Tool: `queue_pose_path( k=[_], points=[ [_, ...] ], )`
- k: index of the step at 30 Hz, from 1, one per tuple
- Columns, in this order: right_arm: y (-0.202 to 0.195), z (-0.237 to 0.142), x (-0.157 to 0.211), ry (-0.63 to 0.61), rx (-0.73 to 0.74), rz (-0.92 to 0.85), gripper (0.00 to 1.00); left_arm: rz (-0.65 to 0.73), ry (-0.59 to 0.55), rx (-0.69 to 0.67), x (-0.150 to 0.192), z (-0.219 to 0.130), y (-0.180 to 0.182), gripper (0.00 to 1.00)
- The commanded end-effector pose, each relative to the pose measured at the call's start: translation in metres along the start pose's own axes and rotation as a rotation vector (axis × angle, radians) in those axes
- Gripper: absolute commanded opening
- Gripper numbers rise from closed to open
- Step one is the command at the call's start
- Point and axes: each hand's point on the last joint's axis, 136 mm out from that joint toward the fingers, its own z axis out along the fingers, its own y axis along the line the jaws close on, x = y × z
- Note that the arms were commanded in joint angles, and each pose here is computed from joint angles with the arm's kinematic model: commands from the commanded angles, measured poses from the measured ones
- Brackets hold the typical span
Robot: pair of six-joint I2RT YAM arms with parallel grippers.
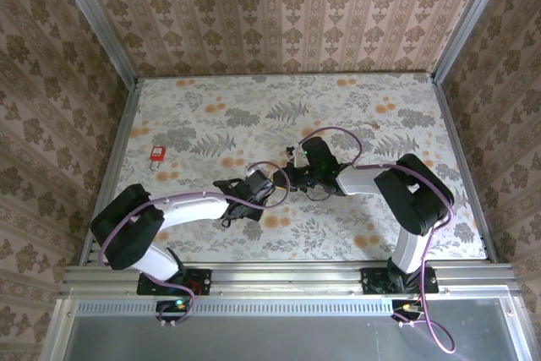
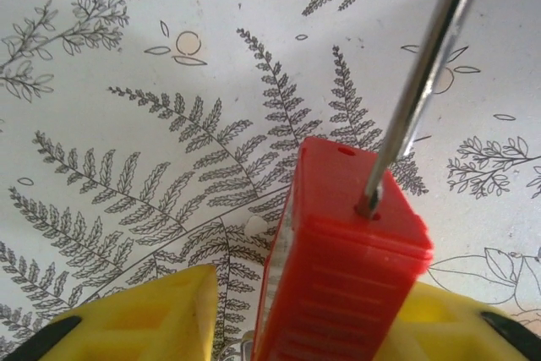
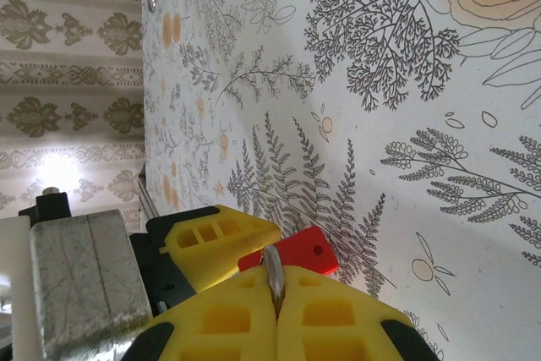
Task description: Unlock with the key
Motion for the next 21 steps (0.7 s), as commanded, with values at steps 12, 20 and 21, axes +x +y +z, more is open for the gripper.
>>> queue_pose_path(
  k=[12, 20, 21],
  points=[
    [-0.015, -0.008, 0.004, 0.024, 0.017, 0.045, 0.0, 0.077, -0.097, -0.161, -0.016, -0.004, 0.004, 0.21],
    [-0.034, -0.016, 0.009, 0.053, 0.068, 0.089, 0.0, 0.194, -0.103, -0.263, -0.015, -0.007, -0.004, 0.19],
    [-0.037, -0.017, 0.01, 0.055, 0.077, 0.096, 0.0, 0.208, -0.102, -0.275, -0.015, -0.008, -0.005, 0.2]
  ],
)
